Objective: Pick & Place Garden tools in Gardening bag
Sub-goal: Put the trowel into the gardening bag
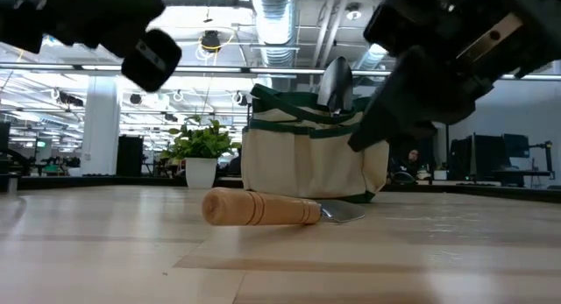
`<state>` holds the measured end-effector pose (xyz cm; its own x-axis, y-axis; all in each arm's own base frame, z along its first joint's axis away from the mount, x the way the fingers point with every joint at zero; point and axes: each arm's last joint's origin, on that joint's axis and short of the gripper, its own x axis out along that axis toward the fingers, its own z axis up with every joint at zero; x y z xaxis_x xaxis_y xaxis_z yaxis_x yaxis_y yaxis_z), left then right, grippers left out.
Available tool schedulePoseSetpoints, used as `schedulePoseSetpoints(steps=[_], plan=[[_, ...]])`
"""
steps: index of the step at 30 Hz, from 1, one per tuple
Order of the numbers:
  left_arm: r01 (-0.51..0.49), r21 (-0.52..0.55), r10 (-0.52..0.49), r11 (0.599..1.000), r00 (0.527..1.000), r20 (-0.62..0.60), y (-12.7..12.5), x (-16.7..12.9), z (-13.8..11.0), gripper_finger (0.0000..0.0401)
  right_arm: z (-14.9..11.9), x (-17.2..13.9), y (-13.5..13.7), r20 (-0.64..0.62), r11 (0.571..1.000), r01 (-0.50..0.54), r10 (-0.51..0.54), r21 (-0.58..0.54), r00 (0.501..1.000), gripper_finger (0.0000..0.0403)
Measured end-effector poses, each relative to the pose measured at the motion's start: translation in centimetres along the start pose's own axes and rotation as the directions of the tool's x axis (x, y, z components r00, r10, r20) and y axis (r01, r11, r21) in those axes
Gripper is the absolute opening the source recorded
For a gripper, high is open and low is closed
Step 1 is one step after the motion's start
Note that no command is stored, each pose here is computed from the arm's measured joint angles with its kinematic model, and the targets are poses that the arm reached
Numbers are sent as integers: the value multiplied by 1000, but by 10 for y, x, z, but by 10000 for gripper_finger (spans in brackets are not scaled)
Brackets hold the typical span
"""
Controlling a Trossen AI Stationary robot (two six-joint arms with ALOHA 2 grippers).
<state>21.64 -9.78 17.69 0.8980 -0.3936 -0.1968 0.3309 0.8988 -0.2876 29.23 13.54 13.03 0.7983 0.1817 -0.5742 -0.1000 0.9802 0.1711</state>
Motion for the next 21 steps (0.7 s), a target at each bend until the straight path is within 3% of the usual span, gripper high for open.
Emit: schedulePoseSetpoints(steps=[7, 14, 21], plan=[[-45, -95, 39, 994, 997, -63, 2, 36, -8, 2, 16, 0, 16, 13, 979, -24, 27, -204, 1000, 0], [-55, -89, 48, 995, 996, -78, 2, 70, -6, 2, 27, 1, 20, -81, 969, -11, -10, -248, 997, 0], [-94, -229, 73, 969, 993, -98, 9, 84, -9, 4, 32, 0, 25, -77, 933, -28, 1, -358, 997, 0]])
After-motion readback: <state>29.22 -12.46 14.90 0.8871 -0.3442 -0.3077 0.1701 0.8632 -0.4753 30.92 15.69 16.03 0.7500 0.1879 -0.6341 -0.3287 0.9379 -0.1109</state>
